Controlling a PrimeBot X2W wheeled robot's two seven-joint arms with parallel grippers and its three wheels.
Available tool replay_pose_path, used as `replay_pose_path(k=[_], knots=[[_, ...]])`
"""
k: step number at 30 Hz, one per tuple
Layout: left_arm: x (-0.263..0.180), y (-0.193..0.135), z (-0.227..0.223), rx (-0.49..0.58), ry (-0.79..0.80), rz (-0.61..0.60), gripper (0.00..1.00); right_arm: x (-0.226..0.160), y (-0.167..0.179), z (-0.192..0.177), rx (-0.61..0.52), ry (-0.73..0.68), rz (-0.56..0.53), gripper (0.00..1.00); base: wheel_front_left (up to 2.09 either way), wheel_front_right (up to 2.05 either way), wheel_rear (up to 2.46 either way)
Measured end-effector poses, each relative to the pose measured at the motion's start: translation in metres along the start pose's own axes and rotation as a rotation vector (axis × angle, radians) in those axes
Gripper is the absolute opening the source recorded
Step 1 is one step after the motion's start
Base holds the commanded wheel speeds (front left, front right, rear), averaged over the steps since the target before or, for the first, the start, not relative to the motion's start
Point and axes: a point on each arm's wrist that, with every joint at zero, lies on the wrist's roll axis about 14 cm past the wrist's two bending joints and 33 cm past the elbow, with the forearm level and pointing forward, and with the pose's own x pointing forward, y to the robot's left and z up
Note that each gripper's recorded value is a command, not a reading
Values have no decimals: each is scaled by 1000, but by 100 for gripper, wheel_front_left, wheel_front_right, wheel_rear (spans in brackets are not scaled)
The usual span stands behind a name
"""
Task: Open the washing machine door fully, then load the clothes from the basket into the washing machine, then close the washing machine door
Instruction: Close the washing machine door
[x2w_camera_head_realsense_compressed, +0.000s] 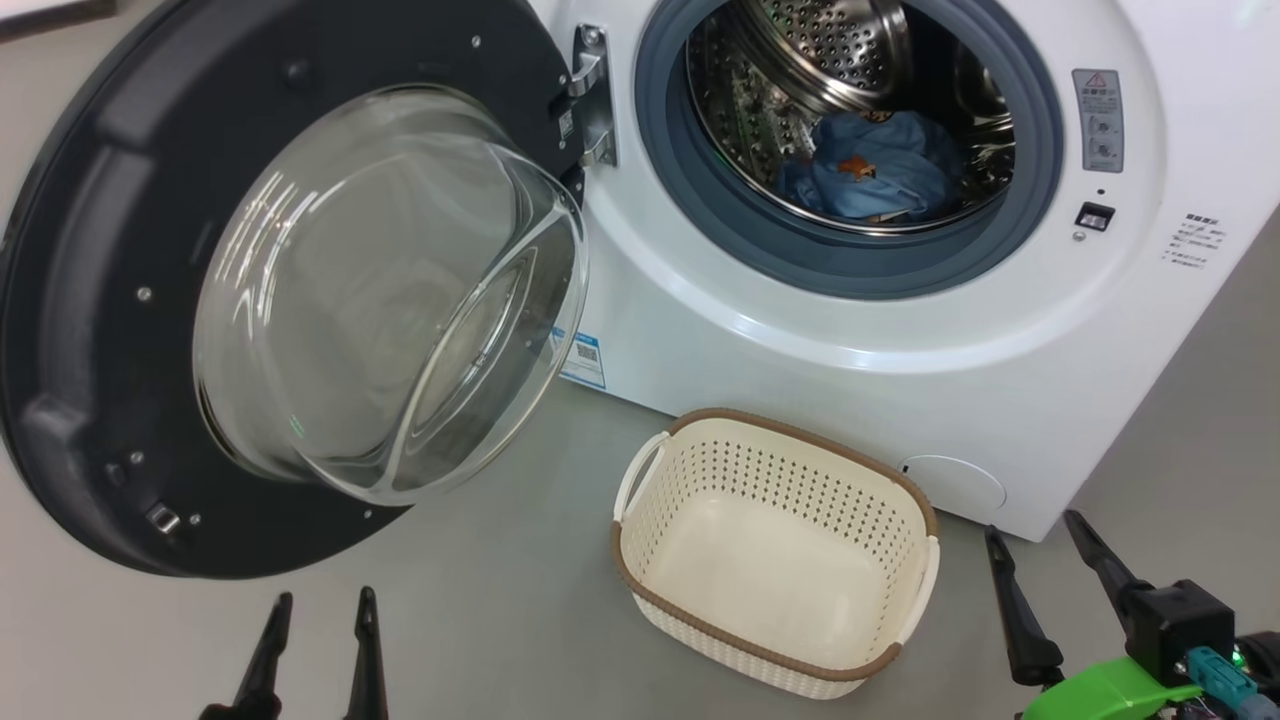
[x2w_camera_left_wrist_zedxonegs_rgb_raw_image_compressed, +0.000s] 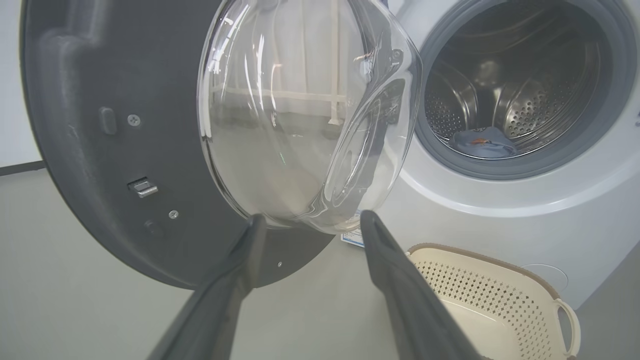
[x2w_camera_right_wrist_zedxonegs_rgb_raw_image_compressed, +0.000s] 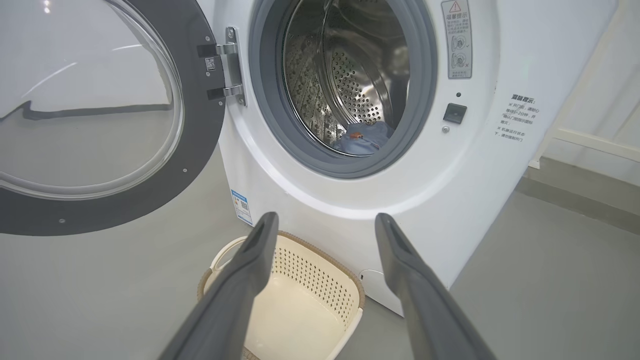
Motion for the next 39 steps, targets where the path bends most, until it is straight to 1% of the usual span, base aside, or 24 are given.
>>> replay_pose_path(k=[8,18,19,20,21,25,29,35,37,39], knots=[[-4,8,2,2,-4,35,100,12,8,0,-11,0,40,100,0,0,0],[-3,10,11,-2,-32,47,100,12,12,-3,-14,13,52,100,0,0,0],[-2,9,17,-8,-51,46,84,11,12,-3,-14,13,52,100,0,0,0],[-2,10,23,-14,-71,47,19,11,12,-4,-14,13,53,100,0,0,0],[-1,10,29,-18,-89,49,0,11,13,-4,-14,14,54,100,0,0,0],[0,14,61,-20,-193,54,0,11,16,-3,-10,11,62,100,0,0,0],[-1,19,111,0,-350,39,0,14,18,2,-14,-2,70,100,0,0,0],[9,35,221,70,-628,5,0,15,24,7,-11,-14,85,100,0,0,0],[15,40,255,66,-691,-12,0,14,24,8,-11,-17,85,100,0,0,0],[25,47,282,49,-721,-26,0,13,22,9,-9,-20,79,100,0,0,0]])
